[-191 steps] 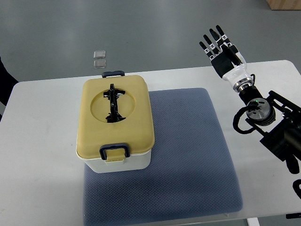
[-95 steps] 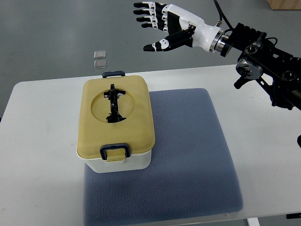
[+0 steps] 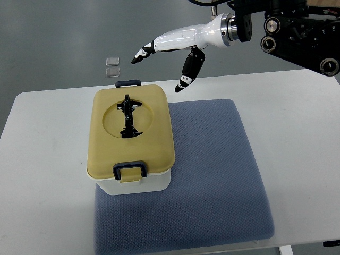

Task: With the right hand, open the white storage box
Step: 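Lower the right hand onto the black handle on the yellow lid, then close the right hand fingers around the black lid handle, then lift the yellow lid off the white box with the right hand, then carry the lid beside the box and lower it onto the mat, then release the lid handle and withdraw the right hand upward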

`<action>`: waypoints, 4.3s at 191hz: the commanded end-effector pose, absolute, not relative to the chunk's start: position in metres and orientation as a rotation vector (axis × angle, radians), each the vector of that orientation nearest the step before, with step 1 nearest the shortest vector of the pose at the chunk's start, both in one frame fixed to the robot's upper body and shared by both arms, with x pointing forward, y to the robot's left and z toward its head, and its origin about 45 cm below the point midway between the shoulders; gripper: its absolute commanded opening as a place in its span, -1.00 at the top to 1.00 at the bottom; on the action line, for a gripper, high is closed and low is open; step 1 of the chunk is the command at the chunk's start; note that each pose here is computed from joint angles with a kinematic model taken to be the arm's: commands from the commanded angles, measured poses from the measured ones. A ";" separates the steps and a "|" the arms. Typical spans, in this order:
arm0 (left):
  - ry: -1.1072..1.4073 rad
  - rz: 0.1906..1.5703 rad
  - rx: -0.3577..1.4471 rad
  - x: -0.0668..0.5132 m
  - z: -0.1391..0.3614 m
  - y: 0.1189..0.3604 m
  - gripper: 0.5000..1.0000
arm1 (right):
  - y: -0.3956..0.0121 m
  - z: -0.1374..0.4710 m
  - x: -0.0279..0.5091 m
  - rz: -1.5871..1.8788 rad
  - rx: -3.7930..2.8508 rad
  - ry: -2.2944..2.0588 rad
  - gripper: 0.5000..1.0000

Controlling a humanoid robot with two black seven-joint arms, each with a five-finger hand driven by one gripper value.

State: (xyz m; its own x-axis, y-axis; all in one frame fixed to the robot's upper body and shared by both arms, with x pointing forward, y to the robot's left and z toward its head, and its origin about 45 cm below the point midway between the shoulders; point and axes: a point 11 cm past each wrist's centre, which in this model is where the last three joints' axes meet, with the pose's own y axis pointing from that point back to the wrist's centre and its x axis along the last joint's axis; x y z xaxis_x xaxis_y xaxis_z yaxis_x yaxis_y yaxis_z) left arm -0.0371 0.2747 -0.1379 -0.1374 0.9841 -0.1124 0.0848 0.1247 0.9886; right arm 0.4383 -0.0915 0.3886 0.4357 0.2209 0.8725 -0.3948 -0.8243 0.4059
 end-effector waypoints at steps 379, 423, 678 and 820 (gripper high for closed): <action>1.432 1.172 1.123 -0.038 -0.138 0.275 -1.00 | 0.003 0.326 0.413 1.583 2.315 -0.253 1.00; 1.432 1.172 1.123 -0.038 -0.138 0.275 -1.00 | -0.012 0.350 0.418 1.636 2.293 -0.269 1.00; 1.429 1.159 1.130 -0.038 -0.138 0.274 -1.00 | -0.280 0.287 0.414 1.409 2.003 -0.390 1.00; 1.431 1.161 1.128 -0.038 -0.138 0.274 -1.00 | -0.191 0.211 0.394 1.398 2.164 -0.223 -0.70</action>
State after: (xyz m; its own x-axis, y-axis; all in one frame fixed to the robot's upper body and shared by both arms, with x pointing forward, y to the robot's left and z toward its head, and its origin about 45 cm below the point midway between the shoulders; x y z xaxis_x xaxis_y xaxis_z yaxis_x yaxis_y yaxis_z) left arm -0.0382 0.2746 -0.1378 -0.1320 0.9848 -0.1125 0.0914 0.1251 0.9879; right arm 0.3945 -0.1905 0.2125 0.4385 0.1488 0.8863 -0.4190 -0.8386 0.3481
